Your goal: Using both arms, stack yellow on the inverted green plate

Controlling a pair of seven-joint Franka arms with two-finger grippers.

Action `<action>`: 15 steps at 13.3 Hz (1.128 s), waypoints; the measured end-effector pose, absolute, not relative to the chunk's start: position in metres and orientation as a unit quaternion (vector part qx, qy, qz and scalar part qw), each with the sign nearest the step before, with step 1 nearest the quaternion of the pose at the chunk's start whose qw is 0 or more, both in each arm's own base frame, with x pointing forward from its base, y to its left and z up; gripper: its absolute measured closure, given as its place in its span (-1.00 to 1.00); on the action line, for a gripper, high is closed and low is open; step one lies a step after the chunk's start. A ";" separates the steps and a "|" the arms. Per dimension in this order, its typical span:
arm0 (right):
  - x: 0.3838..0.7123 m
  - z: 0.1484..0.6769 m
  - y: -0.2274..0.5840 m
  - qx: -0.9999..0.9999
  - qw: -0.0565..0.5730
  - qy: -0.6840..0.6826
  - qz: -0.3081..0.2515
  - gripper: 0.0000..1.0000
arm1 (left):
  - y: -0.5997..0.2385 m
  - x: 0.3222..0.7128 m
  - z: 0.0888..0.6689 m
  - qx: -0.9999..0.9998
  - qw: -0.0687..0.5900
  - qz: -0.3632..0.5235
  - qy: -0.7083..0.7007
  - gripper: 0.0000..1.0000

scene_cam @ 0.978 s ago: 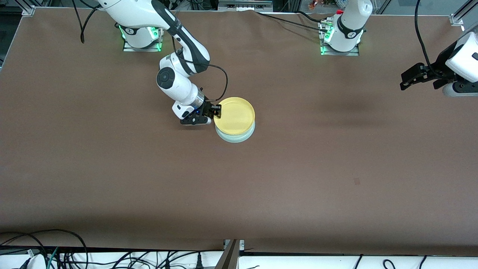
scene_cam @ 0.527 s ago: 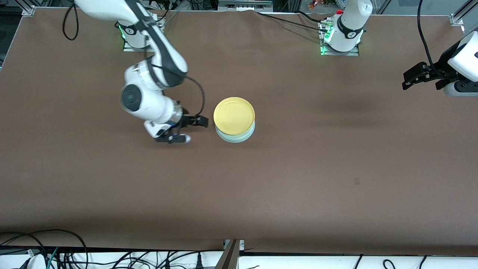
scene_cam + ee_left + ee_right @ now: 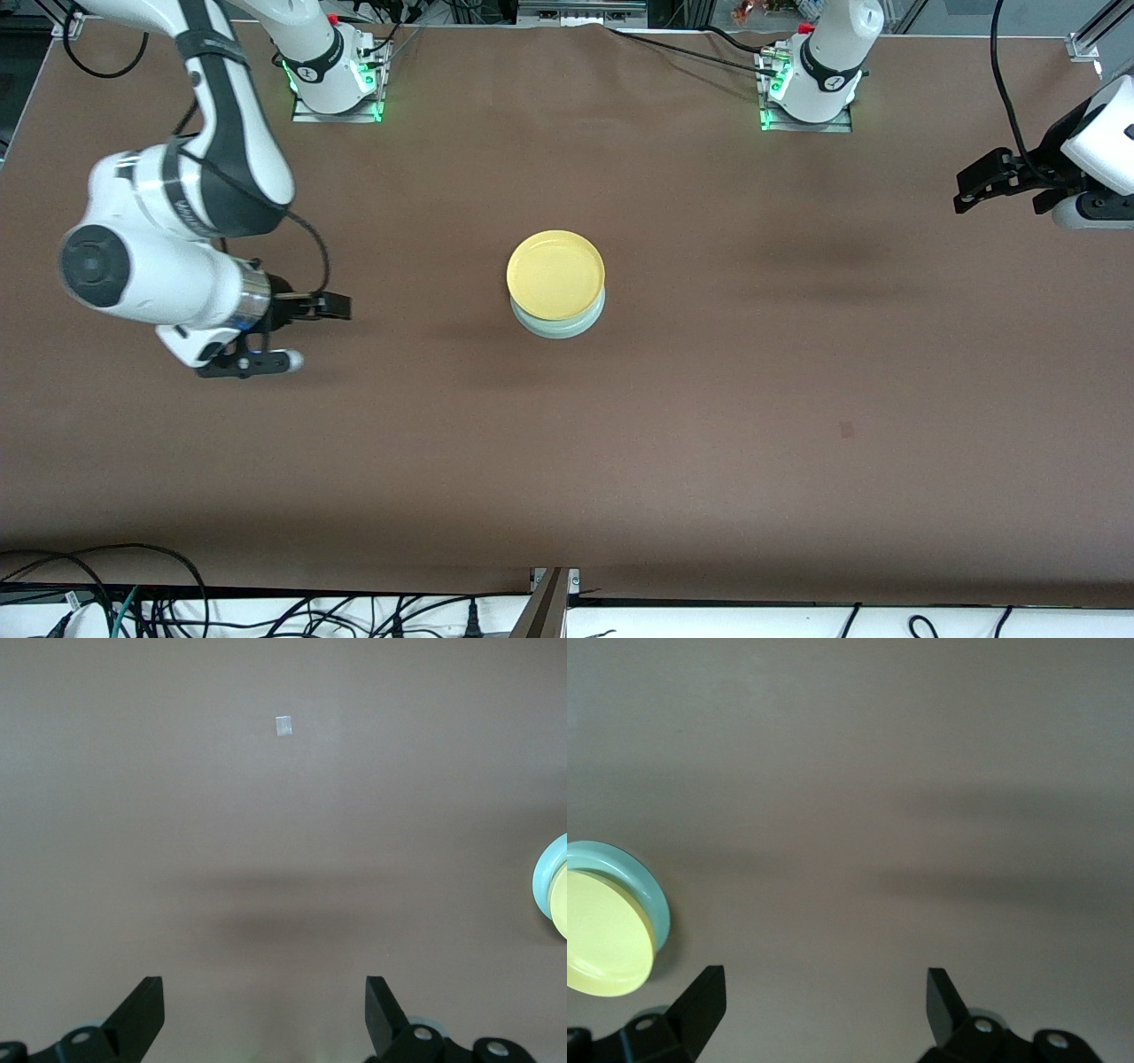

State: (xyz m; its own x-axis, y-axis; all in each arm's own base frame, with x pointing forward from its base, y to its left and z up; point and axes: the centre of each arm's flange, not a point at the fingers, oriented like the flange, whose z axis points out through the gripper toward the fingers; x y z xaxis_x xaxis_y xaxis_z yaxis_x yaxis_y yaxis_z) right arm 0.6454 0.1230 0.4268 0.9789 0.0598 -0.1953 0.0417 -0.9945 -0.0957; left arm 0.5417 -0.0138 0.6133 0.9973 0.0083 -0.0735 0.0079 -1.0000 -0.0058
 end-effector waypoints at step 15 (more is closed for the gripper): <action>0.567 0.628 -0.017 -0.998 0.014 0.012 0.063 -1.00 | -0.020 0.549 0.610 -0.999 0.005 0.038 0.001 -1.00</action>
State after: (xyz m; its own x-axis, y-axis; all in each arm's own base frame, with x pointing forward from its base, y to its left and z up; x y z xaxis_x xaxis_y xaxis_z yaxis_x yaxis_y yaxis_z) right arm 0.5669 -0.0174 0.6284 0.9917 -0.0222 -0.1263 -0.0258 -0.9993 -0.0268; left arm 0.5487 -0.0200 0.6103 0.9972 -0.0025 -0.0751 -0.0033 -0.9999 -0.0102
